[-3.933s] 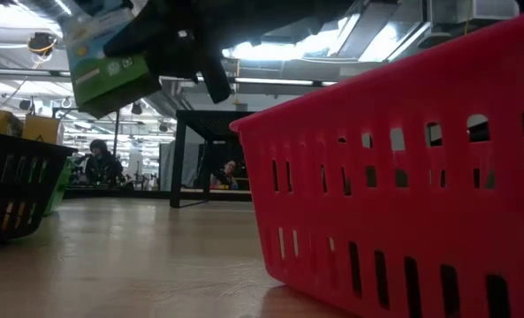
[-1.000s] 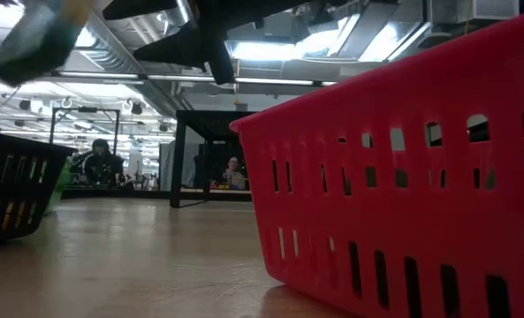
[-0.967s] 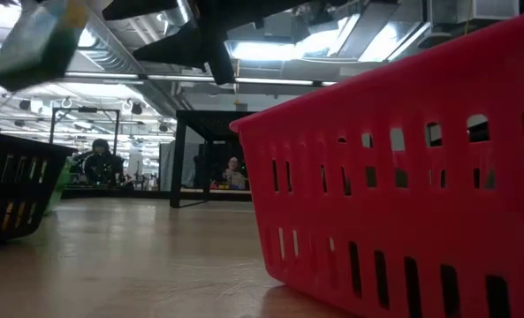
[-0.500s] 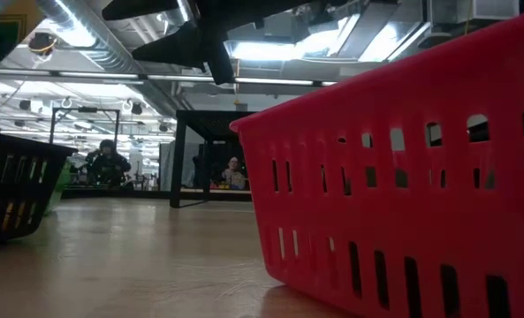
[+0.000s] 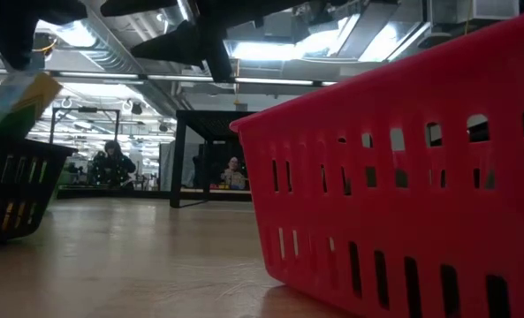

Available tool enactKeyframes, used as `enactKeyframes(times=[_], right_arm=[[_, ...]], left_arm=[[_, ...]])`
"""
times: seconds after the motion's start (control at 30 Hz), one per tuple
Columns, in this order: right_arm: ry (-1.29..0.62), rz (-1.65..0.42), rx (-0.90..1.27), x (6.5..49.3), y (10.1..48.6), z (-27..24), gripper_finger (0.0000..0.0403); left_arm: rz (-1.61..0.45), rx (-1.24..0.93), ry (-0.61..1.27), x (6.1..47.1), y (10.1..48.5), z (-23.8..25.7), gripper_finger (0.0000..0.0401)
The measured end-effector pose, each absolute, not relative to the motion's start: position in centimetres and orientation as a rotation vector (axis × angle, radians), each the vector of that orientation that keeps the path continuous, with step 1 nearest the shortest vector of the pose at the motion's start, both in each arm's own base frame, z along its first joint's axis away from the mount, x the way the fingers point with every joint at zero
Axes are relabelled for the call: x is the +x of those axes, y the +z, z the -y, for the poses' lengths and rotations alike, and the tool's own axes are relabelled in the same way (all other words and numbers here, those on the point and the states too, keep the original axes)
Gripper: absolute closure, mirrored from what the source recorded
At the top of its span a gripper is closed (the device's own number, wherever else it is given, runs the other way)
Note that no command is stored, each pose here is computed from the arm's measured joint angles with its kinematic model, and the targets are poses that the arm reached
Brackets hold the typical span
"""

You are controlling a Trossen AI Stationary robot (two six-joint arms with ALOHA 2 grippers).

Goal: Pick & Place Office Desk Supplies
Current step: Put the yellow crayon box into the green bin

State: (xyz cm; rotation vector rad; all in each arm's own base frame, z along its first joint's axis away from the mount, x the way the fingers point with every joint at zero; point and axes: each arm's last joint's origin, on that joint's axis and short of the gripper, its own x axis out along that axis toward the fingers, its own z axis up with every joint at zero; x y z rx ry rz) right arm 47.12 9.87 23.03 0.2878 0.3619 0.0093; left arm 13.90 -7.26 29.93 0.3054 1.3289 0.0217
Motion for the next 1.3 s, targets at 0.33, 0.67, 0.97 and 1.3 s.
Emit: enactKeyframes(times=[0.33,0.67,0.97,1.3], right_arm=[[0.012,-0.347,0.294,47.2,23.2,-9.9,0.0143],[0.010,-0.349,0.294,47.2,23.1,-9.8,0.0143],[0.012,-0.354,0.293,47.2,23.1,-9.8,0.0143],[0.009,-0.360,0.292,47.2,23.0,-9.7,0.0142]], left_arm=[[-1.281,0.406,0.032,14.1,29.9,7.1,0.0399],[-1.228,0.414,0.079,13.4,30.2,6.6,0.0400],[-1.250,0.351,0.039,13.8,27.5,7.0,0.0399],[-1.149,0.338,-0.020,14.5,27.7,7.7,0.0400]])
